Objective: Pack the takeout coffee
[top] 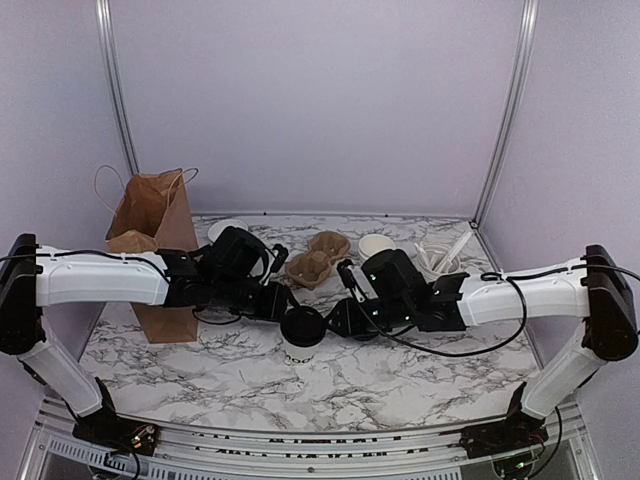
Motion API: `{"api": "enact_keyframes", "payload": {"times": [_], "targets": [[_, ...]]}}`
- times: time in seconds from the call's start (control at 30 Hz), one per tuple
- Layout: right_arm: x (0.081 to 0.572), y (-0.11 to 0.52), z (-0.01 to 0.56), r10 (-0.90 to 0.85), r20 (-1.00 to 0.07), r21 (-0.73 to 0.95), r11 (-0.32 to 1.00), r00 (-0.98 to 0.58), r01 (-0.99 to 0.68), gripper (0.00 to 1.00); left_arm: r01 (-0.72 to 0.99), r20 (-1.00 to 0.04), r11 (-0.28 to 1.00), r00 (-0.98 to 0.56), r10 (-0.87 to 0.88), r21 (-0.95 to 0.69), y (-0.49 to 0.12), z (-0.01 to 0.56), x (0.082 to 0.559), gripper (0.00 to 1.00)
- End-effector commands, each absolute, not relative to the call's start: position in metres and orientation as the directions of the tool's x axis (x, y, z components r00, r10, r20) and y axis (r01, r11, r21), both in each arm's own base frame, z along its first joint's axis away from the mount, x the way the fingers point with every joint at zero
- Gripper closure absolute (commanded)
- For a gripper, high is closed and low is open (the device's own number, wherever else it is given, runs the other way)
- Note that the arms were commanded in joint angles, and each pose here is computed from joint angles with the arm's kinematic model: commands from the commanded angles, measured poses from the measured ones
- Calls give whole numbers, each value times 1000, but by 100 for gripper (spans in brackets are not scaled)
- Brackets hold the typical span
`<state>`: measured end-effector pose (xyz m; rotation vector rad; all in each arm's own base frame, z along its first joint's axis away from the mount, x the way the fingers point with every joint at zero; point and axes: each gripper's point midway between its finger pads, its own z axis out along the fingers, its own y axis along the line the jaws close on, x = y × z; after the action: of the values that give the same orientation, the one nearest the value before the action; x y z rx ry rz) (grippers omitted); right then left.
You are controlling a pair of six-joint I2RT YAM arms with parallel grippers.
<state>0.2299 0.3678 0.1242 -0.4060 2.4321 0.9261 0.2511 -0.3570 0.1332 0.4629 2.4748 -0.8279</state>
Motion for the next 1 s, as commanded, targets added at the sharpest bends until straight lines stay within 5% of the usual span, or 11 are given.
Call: {"api": "enact_keyframes", "payload": {"times": [0.0,0.97], "targets": [[228,365,137,-81,-562,529,730,-823,-433,75,473,-565,764,-806,173,-440,-355,145,255,56],[211,389,163,-296,-645,387,669,-705,-634,65,459,-562,768,-812,159,-447,-319,153,233,55]]}}
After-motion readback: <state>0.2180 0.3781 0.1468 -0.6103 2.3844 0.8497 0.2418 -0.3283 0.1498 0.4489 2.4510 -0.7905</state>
